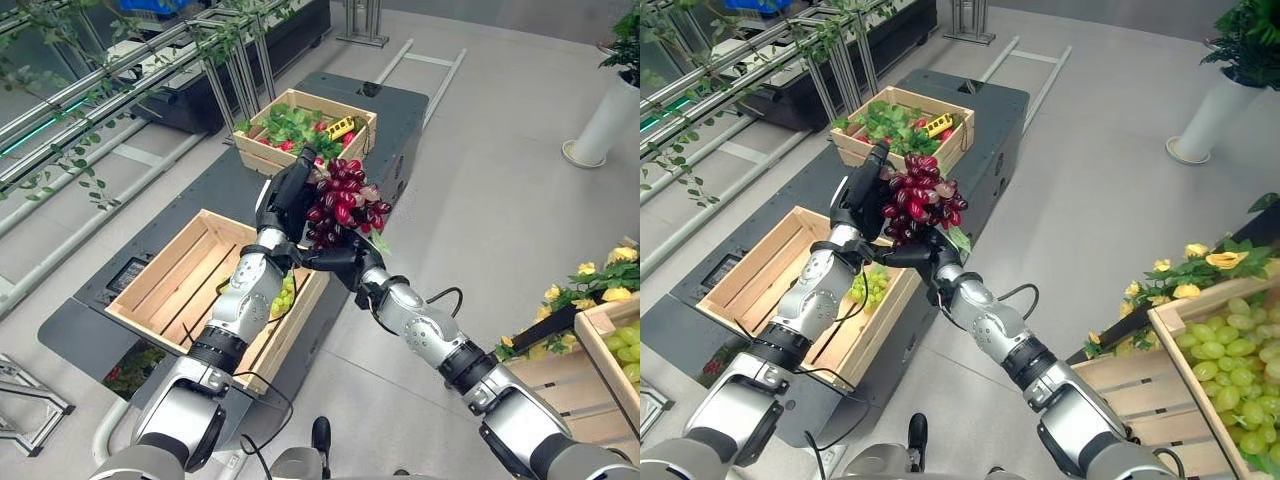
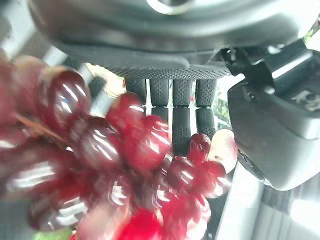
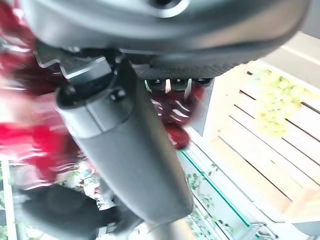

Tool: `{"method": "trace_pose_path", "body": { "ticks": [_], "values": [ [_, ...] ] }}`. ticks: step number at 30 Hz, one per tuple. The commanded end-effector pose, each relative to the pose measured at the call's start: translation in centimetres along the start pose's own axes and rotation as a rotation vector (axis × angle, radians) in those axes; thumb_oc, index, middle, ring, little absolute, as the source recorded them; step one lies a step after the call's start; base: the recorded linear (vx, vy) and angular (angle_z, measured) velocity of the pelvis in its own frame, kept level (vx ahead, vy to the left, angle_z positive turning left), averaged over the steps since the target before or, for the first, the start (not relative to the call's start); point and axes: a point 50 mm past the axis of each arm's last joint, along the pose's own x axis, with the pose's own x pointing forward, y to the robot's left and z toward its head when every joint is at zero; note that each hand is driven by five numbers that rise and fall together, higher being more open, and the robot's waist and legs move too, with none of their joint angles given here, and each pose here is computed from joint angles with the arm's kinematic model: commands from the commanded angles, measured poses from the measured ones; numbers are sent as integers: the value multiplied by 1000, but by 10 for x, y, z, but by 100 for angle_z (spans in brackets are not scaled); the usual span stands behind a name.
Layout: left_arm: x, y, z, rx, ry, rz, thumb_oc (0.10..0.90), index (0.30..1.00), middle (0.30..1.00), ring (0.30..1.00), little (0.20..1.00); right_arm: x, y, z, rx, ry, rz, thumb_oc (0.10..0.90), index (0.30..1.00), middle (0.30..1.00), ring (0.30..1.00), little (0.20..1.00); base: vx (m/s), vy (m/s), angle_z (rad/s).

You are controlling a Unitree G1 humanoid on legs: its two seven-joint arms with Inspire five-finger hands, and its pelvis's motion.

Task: Pick up the fruits from the basket on one side to the basket on the other side

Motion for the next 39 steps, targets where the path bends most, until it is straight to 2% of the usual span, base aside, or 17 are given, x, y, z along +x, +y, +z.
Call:
{"method": "trace_pose_path", "body": {
  "ticks": [1,11,18,33,34,35,36,37,39],
  "values": [
    [11,8,22,3,-172,29,400,300,300,300,300,-1,26,59,134,-362,151,800,900,900,900,900,0,0,0],
    [8,14,22,28,-170,9,400,300,300,300,300,-5,11,64,181,-399,107,800,900,900,900,900,0,0,0],
    [6,4,14,19,-144,-62,400,300,300,300,300,-4,14,67,201,-398,140,800,900,900,900,900,0,0,0],
    [1,-60,32,-29,-202,-345,400,300,300,300,300,3,24,49,216,-288,181,800,900,900,900,900,0,0,0],
    [0,-64,33,-20,-202,-360,427,340,340,340,340,3,24,51,234,-304,192,595,592,592,592,592,0,0,0],
    [-1,-65,33,-16,-201,-366,471,406,406,406,406,2,25,51,240,-312,197,463,394,394,394,394,0,0,0],
    [-2,-67,33,-8,-200,-373,494,441,441,441,441,1,26,53,252,-332,207,400,300,300,300,300,0,0,0],
    [-3,-68,32,0,-198,-379,507,460,460,460,460,0,26,54,267,-342,214,400,300,300,300,300,0,0,0],
    [-3,-67,31,1,-191,-368,493,439,439,439,439,0,26,56,268,-351,199,400,300,300,300,300,0,0,0]
  ]
}}
